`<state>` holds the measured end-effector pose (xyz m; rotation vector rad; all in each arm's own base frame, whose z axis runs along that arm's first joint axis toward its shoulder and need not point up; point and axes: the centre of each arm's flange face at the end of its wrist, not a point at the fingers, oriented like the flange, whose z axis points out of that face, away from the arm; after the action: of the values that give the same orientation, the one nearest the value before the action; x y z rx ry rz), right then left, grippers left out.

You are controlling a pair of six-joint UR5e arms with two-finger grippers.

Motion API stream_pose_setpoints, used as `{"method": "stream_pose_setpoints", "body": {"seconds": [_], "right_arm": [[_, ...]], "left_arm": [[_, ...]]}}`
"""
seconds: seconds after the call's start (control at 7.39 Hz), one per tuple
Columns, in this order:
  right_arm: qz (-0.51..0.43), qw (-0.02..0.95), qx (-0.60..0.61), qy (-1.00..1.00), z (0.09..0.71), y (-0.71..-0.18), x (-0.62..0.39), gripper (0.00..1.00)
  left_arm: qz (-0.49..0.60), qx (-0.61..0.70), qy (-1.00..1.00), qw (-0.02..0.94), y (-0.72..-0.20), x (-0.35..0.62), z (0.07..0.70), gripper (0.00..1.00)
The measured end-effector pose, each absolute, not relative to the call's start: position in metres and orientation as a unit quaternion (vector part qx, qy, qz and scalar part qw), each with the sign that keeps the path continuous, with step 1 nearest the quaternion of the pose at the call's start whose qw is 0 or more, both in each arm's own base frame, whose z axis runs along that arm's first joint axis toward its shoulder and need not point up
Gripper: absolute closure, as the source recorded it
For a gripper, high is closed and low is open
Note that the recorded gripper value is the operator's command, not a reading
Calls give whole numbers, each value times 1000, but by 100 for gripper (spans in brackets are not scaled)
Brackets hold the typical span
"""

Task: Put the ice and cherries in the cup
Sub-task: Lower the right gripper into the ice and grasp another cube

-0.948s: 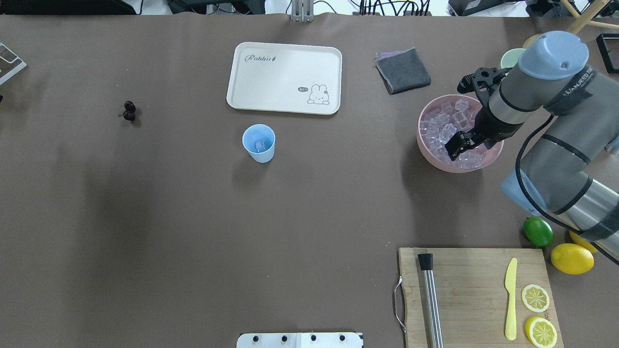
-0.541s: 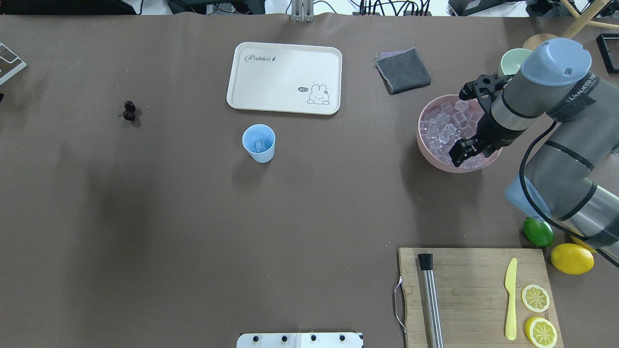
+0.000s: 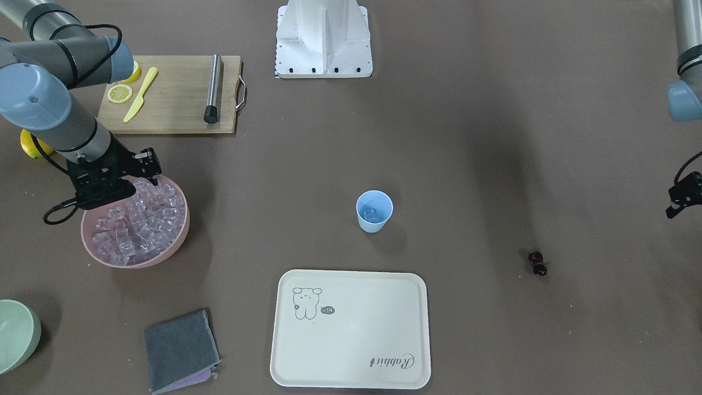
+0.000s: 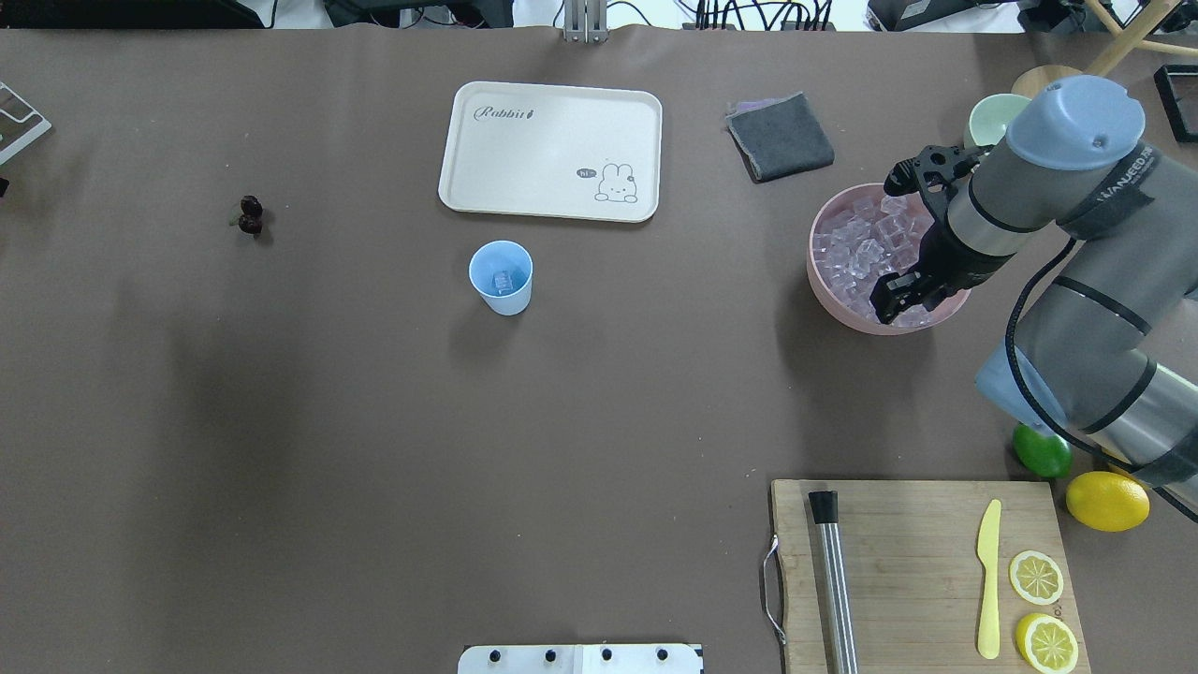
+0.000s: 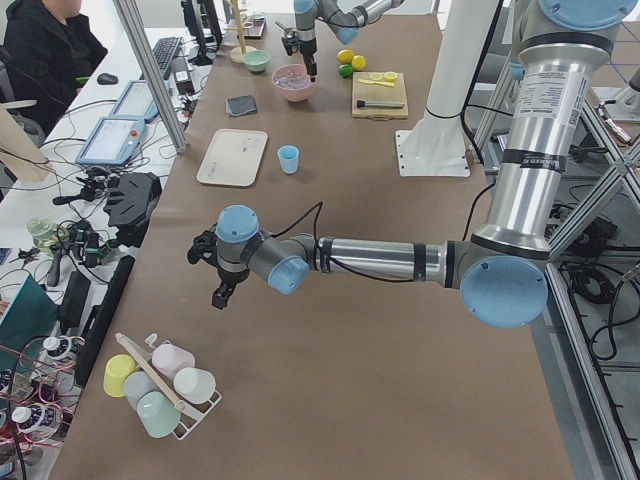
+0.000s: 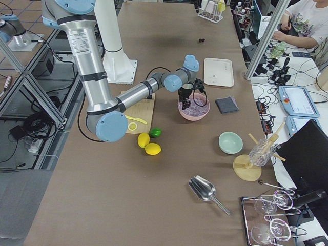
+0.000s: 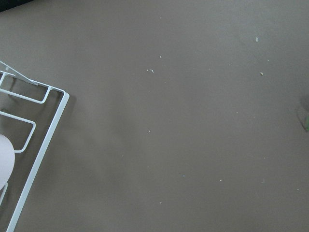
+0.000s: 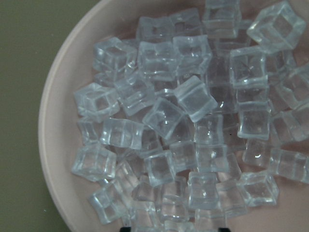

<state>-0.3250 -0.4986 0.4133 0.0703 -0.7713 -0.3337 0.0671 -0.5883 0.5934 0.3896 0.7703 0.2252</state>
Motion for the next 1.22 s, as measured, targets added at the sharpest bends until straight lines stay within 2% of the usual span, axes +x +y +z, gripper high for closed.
{"method": "stream_pose_setpoints", "body": {"seconds": [0.41,0.81,1.08,1.22], "right_arm": [[-162,914,35,-370,416,-498,-326,47],[-164,916,38,-364,417,-496,-329,64],[-166,917,41,-361,416,-495,-332,71],[-167,917,43,-359,416,-495,-334,80]], "left_arm": [[109,187,373,902,-588,67,595,3],[108,186,372,903,-588,67,596,3],[108,185,372,903,-588,67,597,3],[108,185,372,903,-588,68,598,3]]}}
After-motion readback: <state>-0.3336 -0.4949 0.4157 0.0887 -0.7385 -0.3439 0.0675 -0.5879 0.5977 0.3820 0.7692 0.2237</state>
